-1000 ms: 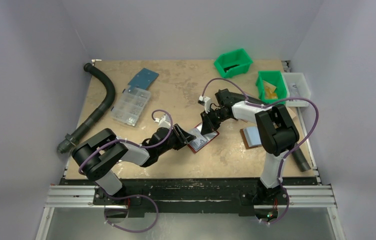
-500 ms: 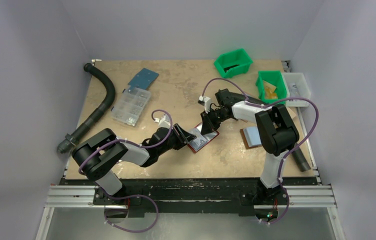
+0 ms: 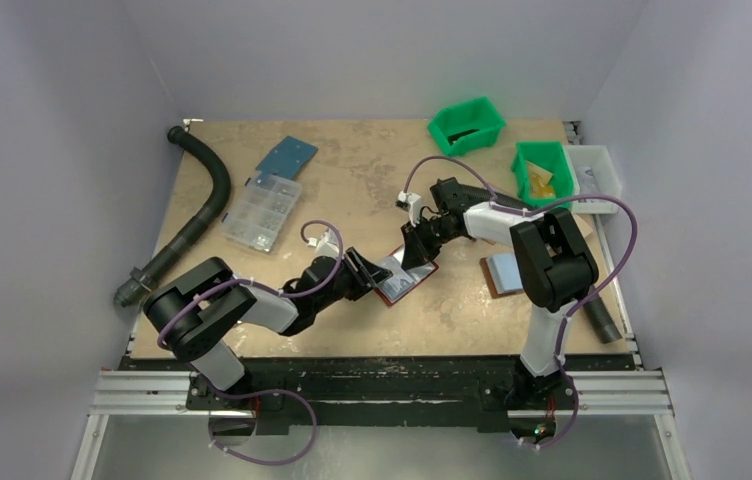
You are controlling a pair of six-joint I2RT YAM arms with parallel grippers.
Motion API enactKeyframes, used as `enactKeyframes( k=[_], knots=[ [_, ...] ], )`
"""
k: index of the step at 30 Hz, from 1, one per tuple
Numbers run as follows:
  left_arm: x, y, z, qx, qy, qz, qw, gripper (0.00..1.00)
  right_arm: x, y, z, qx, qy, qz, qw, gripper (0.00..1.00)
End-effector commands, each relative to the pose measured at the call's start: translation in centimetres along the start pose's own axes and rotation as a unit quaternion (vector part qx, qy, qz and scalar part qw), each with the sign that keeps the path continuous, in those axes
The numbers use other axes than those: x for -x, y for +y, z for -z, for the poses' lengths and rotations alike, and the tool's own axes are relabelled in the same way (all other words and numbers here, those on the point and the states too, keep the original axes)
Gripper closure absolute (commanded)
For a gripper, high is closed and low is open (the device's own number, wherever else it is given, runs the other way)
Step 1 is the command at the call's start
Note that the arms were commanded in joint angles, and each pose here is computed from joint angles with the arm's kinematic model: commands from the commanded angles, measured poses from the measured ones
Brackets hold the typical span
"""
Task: Take the credit cards out of the card holder
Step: Remove the credit card from the card holder.
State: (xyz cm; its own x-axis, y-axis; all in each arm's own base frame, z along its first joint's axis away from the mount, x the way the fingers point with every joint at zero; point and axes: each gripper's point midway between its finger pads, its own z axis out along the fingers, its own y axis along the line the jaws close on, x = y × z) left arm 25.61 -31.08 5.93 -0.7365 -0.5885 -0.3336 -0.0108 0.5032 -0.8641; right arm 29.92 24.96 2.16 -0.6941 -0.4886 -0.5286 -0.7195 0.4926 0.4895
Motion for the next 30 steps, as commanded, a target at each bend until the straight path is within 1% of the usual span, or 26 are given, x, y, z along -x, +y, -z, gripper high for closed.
enactKeyframes(
  k=[1,20,30],
  knots=[
    [0.90,-1.10,0.17,-0.025,-0.020,0.015,0.999,0.54,-0.74,-0.25,-0.40,0.000,0.017,-0.012,1.000,0.80],
    [0.78,-1.01,0.02,-0.038,-0.018,0.040,0.998,0.54,-0.74,-0.26,-0.38,-0.001,0.017,-0.011,1.000,0.81],
    [0.48,-0.70,-0.23,-0.054,-0.010,0.071,0.996,0.54,-0.81,-0.28,-0.40,-0.001,0.018,-0.012,1.000,0.81]
  ],
)
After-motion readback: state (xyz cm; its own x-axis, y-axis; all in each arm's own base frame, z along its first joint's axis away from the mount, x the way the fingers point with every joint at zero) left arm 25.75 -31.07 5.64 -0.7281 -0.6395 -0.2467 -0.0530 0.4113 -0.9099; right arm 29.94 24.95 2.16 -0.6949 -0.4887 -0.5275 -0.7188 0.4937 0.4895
